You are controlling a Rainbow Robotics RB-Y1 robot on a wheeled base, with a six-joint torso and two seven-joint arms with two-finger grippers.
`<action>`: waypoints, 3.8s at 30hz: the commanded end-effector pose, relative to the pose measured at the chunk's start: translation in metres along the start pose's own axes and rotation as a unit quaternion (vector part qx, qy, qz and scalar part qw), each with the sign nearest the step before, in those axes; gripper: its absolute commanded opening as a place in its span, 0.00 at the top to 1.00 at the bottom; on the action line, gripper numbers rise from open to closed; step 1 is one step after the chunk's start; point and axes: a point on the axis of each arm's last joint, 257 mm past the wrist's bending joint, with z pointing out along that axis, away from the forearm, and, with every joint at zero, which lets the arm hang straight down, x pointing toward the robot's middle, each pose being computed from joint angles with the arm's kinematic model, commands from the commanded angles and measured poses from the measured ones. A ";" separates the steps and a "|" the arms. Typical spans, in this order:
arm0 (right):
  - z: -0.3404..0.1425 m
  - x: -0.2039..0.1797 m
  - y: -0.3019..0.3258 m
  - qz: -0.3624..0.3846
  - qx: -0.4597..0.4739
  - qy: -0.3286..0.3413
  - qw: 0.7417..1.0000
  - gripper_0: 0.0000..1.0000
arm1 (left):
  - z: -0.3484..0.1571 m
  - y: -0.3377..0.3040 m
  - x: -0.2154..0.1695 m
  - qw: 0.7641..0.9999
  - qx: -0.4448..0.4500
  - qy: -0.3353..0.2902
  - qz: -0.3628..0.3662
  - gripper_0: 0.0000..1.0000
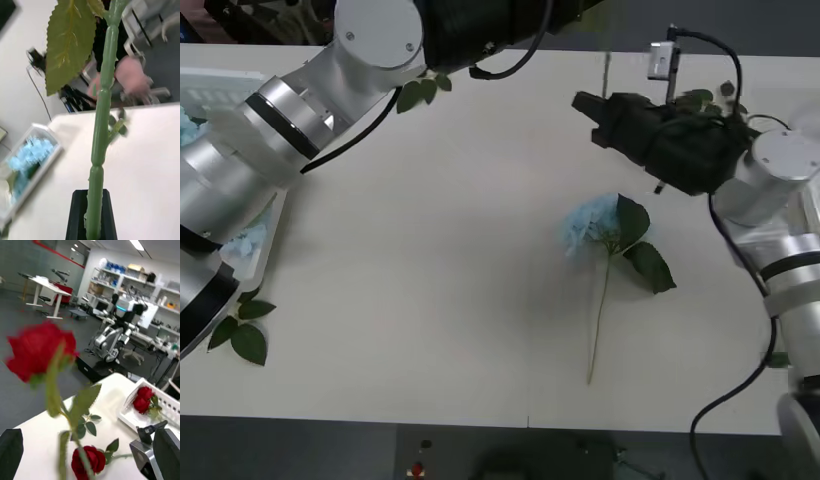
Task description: Put the red flowers into the right box and the blue flowers into the left box
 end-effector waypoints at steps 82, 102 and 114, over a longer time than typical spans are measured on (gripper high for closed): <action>-0.085 0.020 -0.229 -0.208 0.383 0.347 0.831 0.29 | -0.240 -0.063 0.133 0.960 0.136 0.185 0.161 0.00; -0.096 0.040 -0.257 -0.296 0.409 0.362 0.784 0.29 | -0.240 -0.063 0.133 0.960 0.136 0.185 0.161 0.00; -0.093 0.043 -0.257 -0.306 0.413 0.366 0.776 0.63 | -0.240 -0.063 0.133 0.960 0.136 0.185 0.161 0.00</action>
